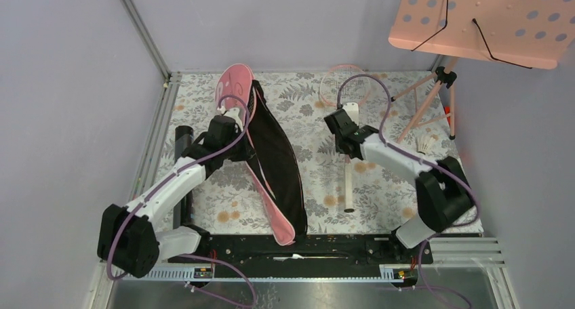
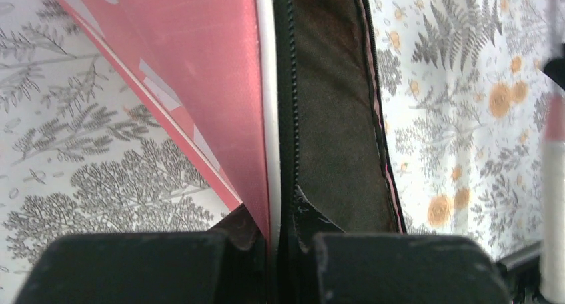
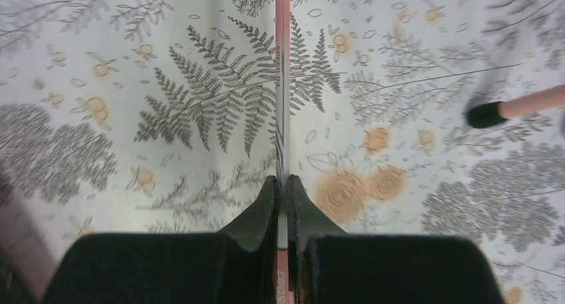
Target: Pack up the badminton gear
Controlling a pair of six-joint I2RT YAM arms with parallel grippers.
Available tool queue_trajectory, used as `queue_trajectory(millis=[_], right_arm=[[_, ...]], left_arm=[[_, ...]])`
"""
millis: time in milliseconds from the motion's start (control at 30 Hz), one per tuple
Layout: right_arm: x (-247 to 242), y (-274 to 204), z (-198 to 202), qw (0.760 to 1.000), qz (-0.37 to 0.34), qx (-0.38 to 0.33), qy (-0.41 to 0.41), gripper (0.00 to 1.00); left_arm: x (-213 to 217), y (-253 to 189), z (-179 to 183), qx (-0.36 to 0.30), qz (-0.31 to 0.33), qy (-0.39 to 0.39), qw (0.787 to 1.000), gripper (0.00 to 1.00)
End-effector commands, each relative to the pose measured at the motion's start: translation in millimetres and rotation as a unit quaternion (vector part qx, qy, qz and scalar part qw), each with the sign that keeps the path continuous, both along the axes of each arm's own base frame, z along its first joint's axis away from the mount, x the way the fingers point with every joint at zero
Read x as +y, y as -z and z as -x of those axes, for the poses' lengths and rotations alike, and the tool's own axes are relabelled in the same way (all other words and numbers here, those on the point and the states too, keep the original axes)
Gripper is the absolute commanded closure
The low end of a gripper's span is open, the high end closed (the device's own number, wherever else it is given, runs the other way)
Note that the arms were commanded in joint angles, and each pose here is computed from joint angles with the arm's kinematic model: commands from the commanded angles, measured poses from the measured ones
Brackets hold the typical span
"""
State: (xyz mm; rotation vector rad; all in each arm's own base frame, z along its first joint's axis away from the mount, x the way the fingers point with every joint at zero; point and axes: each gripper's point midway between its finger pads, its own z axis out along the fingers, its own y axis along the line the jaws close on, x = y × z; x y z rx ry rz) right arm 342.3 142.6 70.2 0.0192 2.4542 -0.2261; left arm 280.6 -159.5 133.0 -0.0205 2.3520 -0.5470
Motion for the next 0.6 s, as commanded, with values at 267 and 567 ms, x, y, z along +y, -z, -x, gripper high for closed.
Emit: queue_trajectory(millis=[267, 567], right_arm=[[24.5, -81.5, 67.9, 0.980, 0.047, -0.147, -0.123, 1.00], [53.3, -87.9, 105.4, 0.963, 0.019, -0.183, -0.198, 1.00]], left_arm=[[-18.7, -48.5, -81.5, -0.065, 0.017, -0.013, 0.998, 1.00], [-23.3, -33.0, -100.2, -0.034, 0.013, -0.005, 0.999, 1.00]])
